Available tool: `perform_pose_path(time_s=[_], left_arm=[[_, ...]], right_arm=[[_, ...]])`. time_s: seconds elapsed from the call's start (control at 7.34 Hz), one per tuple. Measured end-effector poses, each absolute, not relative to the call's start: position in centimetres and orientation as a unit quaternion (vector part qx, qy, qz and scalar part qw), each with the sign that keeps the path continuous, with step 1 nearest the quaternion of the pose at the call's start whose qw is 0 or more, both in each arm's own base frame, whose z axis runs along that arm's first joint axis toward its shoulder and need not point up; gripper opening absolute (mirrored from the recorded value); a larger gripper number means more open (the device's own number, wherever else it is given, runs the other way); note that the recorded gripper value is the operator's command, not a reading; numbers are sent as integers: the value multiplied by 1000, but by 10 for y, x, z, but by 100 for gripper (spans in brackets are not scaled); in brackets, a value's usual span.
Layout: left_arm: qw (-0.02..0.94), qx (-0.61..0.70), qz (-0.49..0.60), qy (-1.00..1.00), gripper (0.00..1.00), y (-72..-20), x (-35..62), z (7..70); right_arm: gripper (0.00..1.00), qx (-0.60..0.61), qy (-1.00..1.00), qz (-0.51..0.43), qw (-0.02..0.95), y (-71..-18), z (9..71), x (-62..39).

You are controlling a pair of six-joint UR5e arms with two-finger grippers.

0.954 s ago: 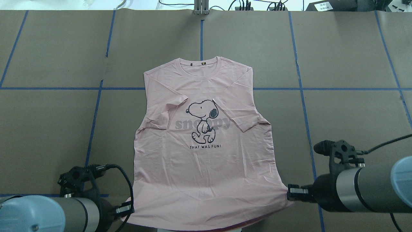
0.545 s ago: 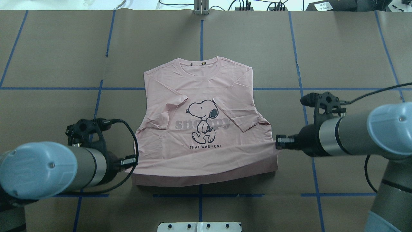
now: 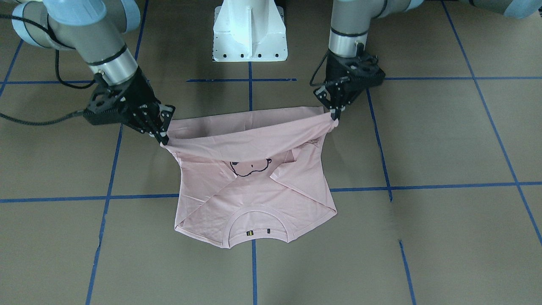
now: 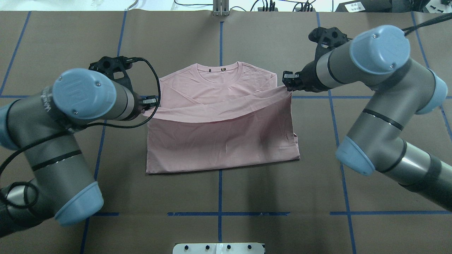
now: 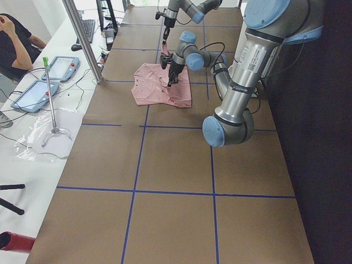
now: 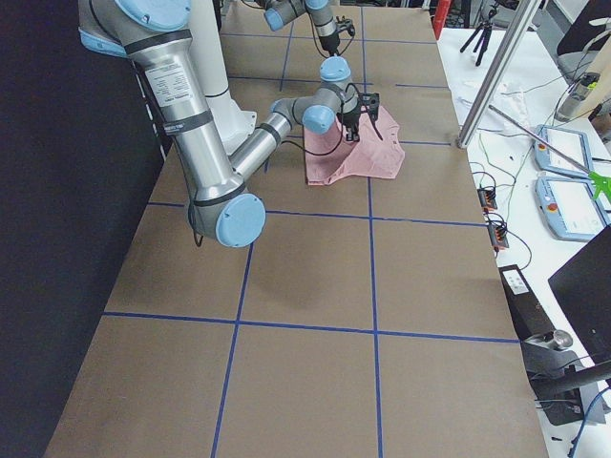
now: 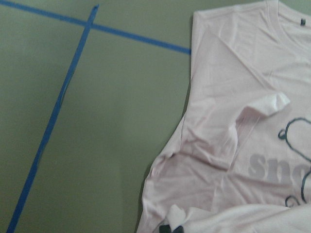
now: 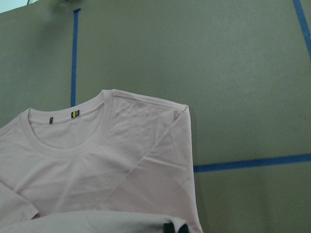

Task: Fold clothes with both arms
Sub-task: 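Lift the hem with both grippers and fold it toward the collar, then release the hem at the collar and raise both grippers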

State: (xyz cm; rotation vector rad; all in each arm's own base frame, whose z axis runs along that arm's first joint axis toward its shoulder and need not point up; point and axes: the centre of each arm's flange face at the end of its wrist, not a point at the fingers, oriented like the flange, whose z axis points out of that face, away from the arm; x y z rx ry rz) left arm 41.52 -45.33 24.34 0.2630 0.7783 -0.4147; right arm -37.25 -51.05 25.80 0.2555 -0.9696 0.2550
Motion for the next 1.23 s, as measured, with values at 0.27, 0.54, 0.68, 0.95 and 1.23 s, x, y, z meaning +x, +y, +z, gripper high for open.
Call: perform_pose_path(time_s=[0.27, 0.54, 0.68, 0.95, 1.23], left_arm=[[891, 146, -216, 372, 0, -517, 430, 298], [888, 154, -223, 372, 0, -549, 442, 321], [886, 156, -224, 374, 0, -557, 447, 320], [883, 159, -226, 381, 0, -563, 452, 308], [880, 159, -228, 385, 7, -564, 454, 301]], right_arm=[[0, 118, -430, 128, 886, -562, 277, -392], [0, 106, -407, 138, 897, -593, 292, -409], [0, 101, -400, 142, 900, -606, 293, -416], [0, 96, -391, 148, 903, -623, 294, -424], [0, 99, -393, 147, 902, -631, 299, -431]])
